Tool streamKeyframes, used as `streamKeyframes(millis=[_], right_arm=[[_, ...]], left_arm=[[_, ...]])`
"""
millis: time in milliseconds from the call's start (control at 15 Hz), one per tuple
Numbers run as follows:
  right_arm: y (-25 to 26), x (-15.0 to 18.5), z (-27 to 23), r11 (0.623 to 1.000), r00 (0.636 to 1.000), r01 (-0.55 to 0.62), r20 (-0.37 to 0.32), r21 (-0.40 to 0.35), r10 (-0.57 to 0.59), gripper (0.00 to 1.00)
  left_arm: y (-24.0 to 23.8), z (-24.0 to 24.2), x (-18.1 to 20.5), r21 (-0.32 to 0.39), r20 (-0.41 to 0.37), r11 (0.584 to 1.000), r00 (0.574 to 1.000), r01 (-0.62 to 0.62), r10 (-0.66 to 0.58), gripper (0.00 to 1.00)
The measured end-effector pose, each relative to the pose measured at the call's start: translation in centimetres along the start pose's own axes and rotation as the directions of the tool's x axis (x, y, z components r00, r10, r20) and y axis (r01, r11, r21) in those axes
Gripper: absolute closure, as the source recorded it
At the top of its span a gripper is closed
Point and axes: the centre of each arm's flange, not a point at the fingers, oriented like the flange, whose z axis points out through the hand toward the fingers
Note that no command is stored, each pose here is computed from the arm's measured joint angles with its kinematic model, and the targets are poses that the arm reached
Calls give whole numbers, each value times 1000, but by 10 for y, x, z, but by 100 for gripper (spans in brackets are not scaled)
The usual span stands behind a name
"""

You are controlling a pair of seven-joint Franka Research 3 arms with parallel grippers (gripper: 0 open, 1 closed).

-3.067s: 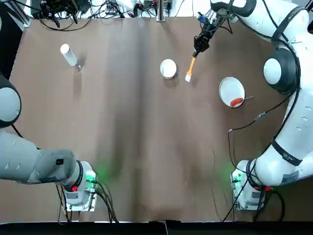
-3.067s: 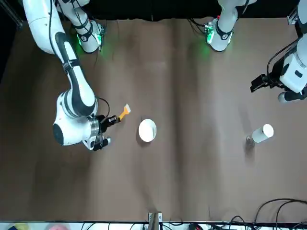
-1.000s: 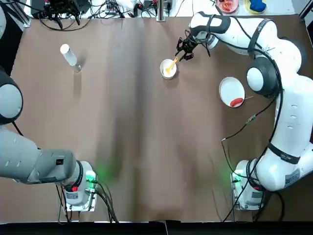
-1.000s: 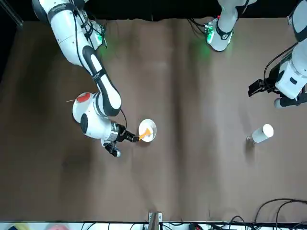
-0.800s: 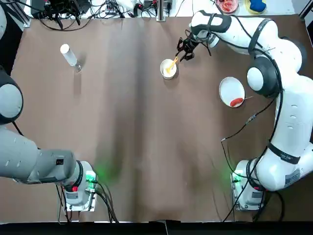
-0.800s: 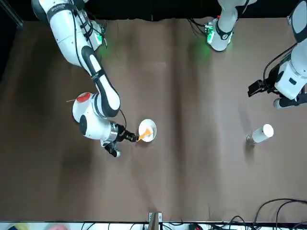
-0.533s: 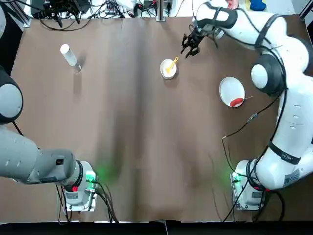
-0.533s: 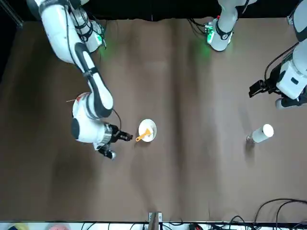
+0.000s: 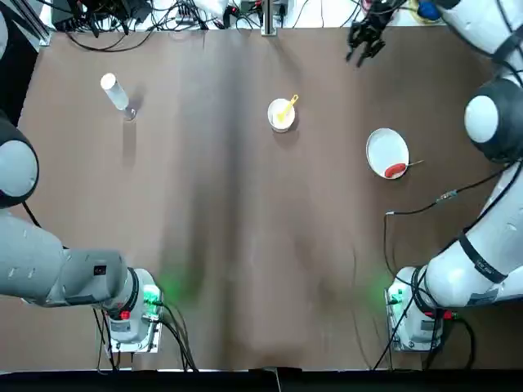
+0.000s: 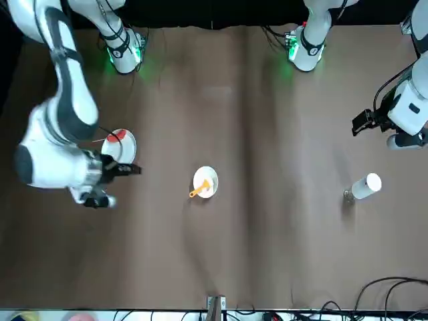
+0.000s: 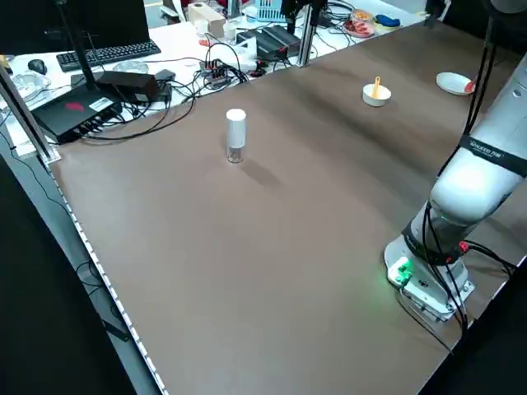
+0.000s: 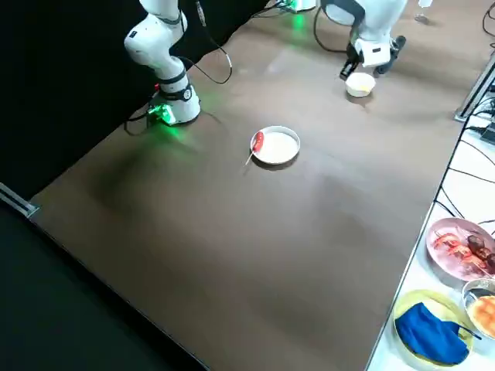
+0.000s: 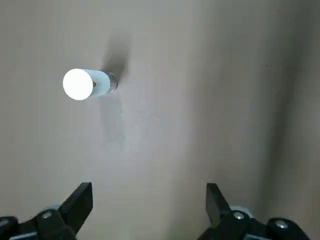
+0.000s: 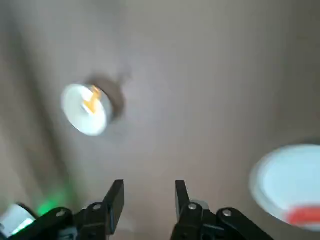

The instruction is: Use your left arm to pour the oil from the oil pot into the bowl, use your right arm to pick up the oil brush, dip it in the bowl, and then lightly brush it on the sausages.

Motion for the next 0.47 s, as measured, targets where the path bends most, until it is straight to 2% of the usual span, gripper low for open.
streamKeyframes(millis=[200, 467], right_arm=[[28, -28, -49, 995, 999, 35, 16, -94, -34, 46], [39, -74, -116, 986, 999, 42, -19, -160, -45, 9]], left_arm=[[1, 0, 0, 3, -1, 1000, 1000, -5, 5, 0], [2, -1, 0, 3, -2, 1000, 1000, -6, 6, 0]])
